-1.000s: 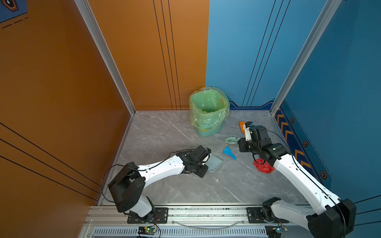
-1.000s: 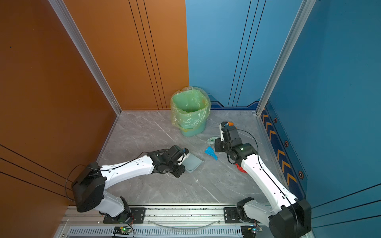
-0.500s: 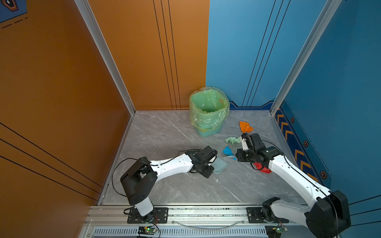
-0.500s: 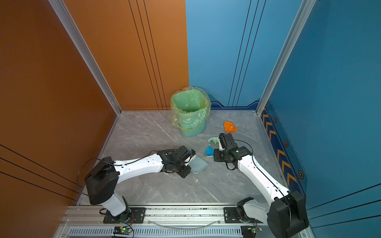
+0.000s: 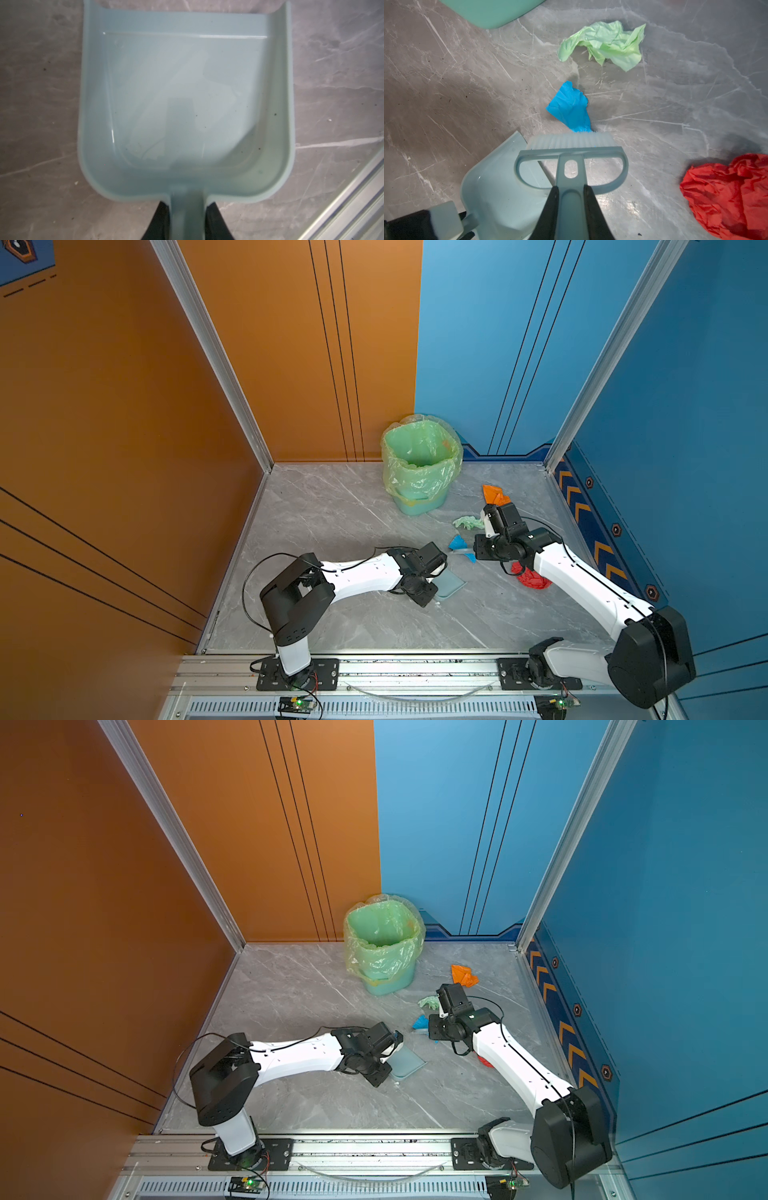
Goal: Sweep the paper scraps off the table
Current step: 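Sweep the blue scrap toward the dustpan with right brush while left sets dustpan down, then push the blue scrap into the dustpan with the right gripper's brush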
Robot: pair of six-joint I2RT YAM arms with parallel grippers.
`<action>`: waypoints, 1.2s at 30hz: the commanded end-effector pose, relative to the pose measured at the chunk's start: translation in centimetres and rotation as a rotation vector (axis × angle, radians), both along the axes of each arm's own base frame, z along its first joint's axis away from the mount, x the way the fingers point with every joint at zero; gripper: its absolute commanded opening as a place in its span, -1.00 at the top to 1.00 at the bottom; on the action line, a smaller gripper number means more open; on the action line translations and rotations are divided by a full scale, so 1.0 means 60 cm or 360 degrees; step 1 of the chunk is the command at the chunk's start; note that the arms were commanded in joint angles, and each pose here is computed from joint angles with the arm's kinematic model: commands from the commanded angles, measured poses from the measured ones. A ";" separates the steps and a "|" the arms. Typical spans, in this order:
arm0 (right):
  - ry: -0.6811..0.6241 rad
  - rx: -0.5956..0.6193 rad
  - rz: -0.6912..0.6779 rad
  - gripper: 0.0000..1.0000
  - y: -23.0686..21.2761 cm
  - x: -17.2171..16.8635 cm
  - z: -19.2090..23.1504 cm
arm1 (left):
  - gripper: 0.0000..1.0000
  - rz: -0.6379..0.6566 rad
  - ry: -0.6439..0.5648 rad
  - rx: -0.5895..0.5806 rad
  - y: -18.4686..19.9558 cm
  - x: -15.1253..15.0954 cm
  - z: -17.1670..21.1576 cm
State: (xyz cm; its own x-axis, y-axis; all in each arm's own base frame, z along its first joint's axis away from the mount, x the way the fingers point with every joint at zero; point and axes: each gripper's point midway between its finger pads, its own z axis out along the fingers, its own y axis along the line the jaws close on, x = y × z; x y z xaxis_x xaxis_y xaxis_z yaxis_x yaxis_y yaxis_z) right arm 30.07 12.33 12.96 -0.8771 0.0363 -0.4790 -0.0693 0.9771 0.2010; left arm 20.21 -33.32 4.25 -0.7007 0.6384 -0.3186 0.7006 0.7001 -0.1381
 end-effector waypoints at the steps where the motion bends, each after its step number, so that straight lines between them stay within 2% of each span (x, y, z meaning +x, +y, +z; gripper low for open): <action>1: -0.0077 0.0002 -0.0015 1.00 0.001 0.019 0.023 | 1.00 -0.0017 -0.0029 0.0056 -0.002 0.006 -0.003; 10: -0.0169 -0.0029 -0.0076 1.00 -0.015 0.023 0.033 | 1.00 0.0000 -0.0046 0.0087 -0.005 0.015 -0.012; 17: -0.0212 -0.0142 -0.0174 1.00 -0.043 0.031 0.025 | 1.00 0.0011 -0.0053 0.0104 -0.007 0.020 -0.017; 25: -0.0157 -0.0213 -0.0213 1.00 -0.054 0.034 -0.001 | 1.00 0.0014 -0.0062 0.0117 -0.010 0.024 -0.019; 36: -0.0033 -0.0234 -0.0104 1.00 -0.026 0.009 -0.041 | 1.00 0.0011 -0.0055 0.0138 -0.014 0.027 -0.027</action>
